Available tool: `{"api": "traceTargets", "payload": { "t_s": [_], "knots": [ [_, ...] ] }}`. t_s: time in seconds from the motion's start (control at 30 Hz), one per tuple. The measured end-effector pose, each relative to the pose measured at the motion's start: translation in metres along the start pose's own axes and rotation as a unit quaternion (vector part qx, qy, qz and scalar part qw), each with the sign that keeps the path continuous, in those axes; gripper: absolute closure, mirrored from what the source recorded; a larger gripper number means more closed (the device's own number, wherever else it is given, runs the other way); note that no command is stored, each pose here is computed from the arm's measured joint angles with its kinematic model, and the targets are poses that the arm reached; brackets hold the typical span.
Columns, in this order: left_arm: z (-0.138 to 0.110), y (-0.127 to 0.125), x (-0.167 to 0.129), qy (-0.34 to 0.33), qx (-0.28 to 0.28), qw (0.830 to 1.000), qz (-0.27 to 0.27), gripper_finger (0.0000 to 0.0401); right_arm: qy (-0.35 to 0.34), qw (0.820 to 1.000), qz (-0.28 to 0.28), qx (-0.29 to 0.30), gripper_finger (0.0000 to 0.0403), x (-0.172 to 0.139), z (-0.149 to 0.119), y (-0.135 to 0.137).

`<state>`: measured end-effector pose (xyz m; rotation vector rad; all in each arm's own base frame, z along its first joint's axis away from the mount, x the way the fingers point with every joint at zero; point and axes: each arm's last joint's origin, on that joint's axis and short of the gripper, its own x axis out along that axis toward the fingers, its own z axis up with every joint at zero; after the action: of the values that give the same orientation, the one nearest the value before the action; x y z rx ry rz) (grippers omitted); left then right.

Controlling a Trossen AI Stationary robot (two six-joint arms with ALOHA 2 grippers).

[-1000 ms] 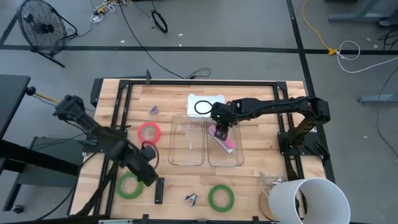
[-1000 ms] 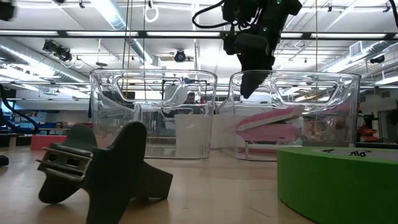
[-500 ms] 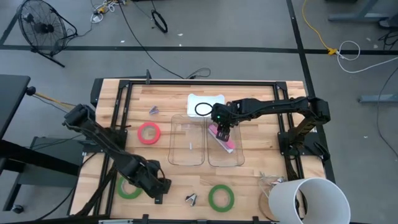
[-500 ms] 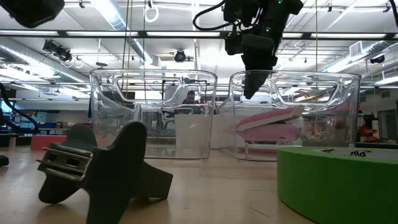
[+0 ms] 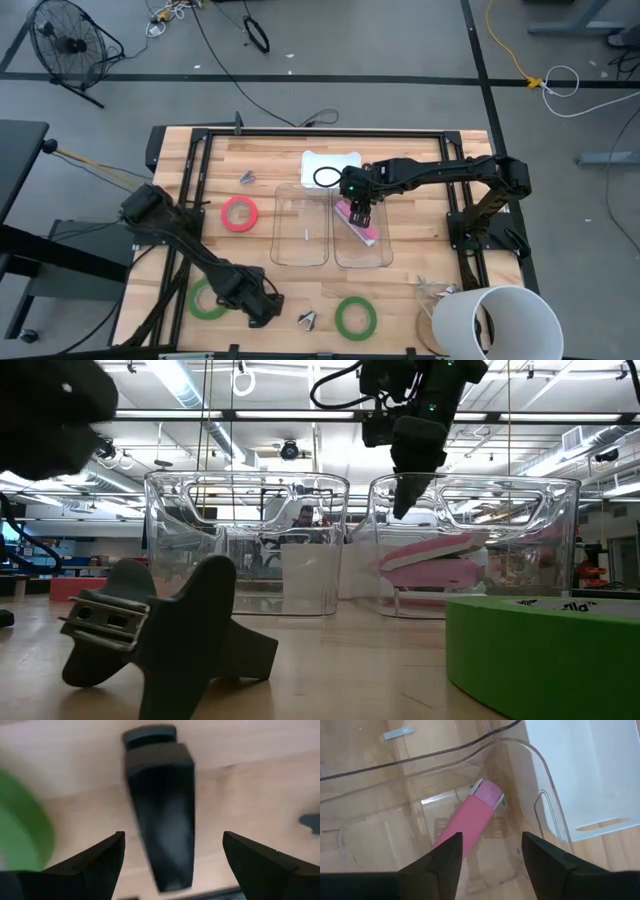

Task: Pick and place Stapler, Stapler remover, tape
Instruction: Put the black stapler into the right transparent bin

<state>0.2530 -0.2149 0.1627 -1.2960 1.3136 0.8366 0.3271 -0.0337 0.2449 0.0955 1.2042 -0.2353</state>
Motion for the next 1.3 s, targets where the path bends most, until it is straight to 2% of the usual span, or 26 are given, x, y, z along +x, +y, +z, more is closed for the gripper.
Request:
{"api": "traceTargets", "payload": {
  "t_s": [0.23, 0.37, 0.5, 0.67, 0.9, 1.1, 1.2, 1.3],
  "knots": [
    [0.0, -0.003, 0.027, 0.037, -0.003, 0.999, 0.04, 0.0063, -0.001, 1.0, 0.0, -0.008, 0.02, 0.0, 0.0, 0.0],
    [-0.001, -0.004, 0.03, 0.059, -0.003, 0.997, 0.045, 0.0082, -0.003, 1.0, 0.0, -0.01, 0.02, 0.0, 0.001, 0.0],
    [-0.003, -0.004, 0.03, 0.078, 0.0, 0.996, 0.046, 0.0143, -0.005, 1.0, 0.0, -0.011, 0.02, 0.0, 0.001, 0.0],
    [-0.004, -0.004, 0.029, 0.088, 0.012, 0.995, 0.05, 0.0266, -0.015, 1.0, 0.001, -0.01, 0.02, 0.0, 0.003, 0.0],
    [-0.002, -0.004, 0.029, 0.09, 0.074, 0.992, 0.046, 0.0271, -0.02, 1.0, 0.002, -0.011, 0.02, 0.0, 0.004, 0.0],
    [0.0, -0.002, 0.022, 0.094, 0.09, 0.99, 0.057, 0.0271, -0.019, 1.0, 0.002, -0.011, 0.02, 0.0, 0.004, 0.0],
    [-0.006, -0.009, 0.001, 0.103, 0.11, 0.988, 0.03, 0.0271, -0.017, 1.0, 0.002, -0.014, 0.02, 0.0, 0.003, 0.0],
    [-0.01, -0.011, -0.028, 0.098, 0.117, 0.987, 0.047, 0.0271, -0.018, 1.0, 0.002, -0.019, 0.02, 0.0, 0.004, 0.0]
  ]
}}
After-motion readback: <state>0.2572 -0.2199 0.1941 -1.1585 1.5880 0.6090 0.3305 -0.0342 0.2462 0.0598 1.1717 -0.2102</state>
